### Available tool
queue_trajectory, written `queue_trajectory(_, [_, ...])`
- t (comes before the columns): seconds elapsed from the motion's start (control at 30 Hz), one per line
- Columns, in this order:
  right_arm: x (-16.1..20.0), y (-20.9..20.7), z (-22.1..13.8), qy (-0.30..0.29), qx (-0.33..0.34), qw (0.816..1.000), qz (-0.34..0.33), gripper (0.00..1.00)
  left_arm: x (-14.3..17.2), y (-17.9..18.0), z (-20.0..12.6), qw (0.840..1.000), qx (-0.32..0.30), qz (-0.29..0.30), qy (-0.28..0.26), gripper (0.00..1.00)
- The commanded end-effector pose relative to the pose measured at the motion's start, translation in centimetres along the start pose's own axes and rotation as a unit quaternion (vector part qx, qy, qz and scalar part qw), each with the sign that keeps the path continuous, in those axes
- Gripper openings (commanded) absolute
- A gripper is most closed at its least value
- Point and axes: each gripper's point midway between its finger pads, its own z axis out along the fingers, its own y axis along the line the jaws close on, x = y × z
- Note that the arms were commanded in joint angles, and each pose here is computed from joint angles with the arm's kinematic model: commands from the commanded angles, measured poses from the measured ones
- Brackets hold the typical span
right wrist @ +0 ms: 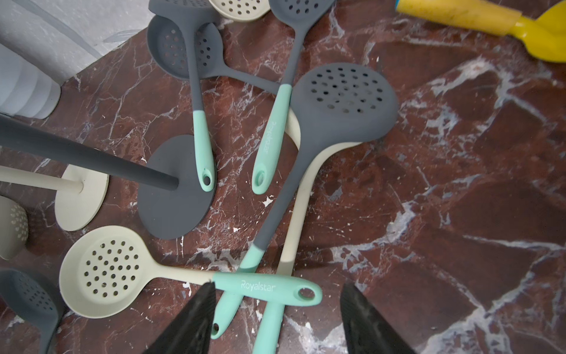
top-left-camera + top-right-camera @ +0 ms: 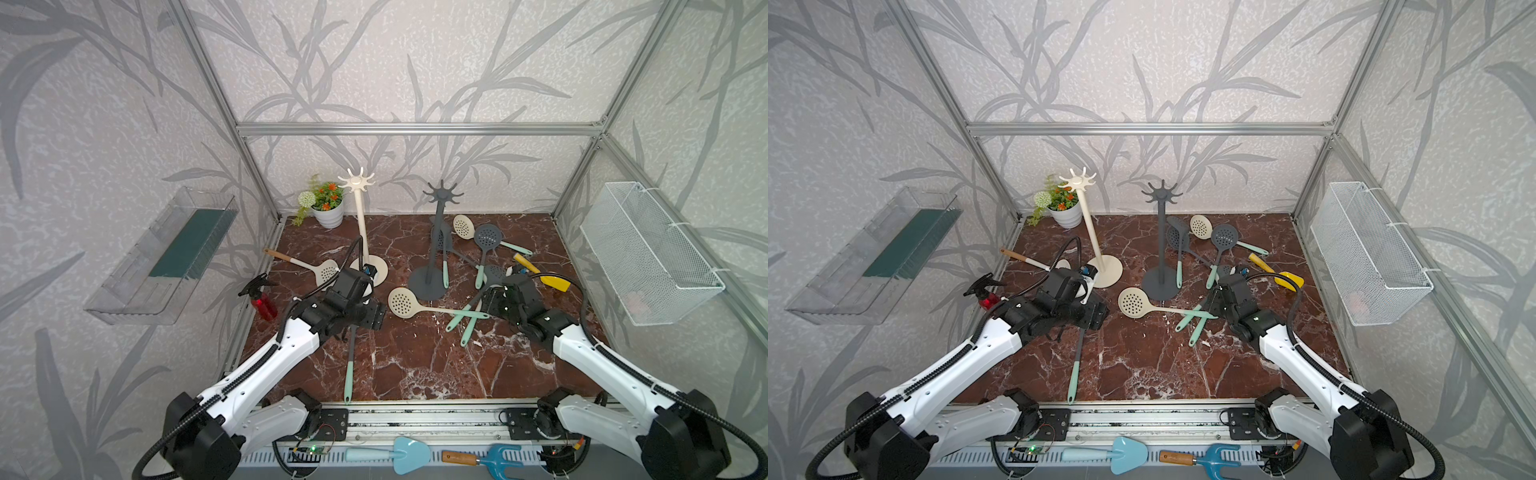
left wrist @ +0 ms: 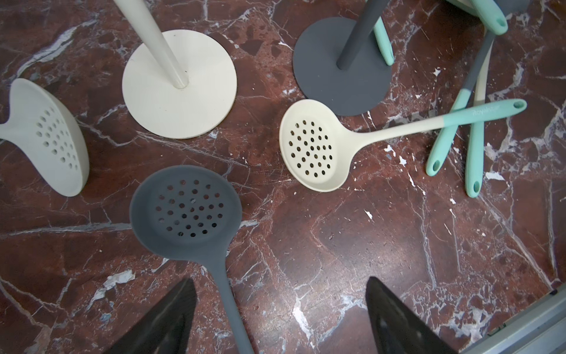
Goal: Hang the skimmer on the kitchen utensil rack
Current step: Pick up the skimmer from the center of the board.
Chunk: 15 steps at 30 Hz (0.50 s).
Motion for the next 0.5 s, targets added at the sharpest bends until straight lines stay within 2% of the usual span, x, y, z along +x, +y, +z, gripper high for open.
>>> queue_trajectory(0.0, [1.2, 0.0, -0.1, 0.029, -0.001, 0.999, 0.045, 0.63, -0.3, -0.8, -1.0, 0.999, 0.013, 0.041, 0.003, 0.86])
queue_trajectory(0.23, [2.1, -0.3, -0.1, 0.047, 0.005, 0.996, 0.076, 0.61, 0.5, -0.8, -0.6, 1.000, 0.008, 0.022, 0.015, 0.85])
queue_trajectory(0.47, [4.3, -0.3, 1.0, 0.092, 0.008, 0.989, 0.114, 0.56, 1.0, -0.9, 0.0, 1.000, 0.009, -0.004, 0.020, 0.85])
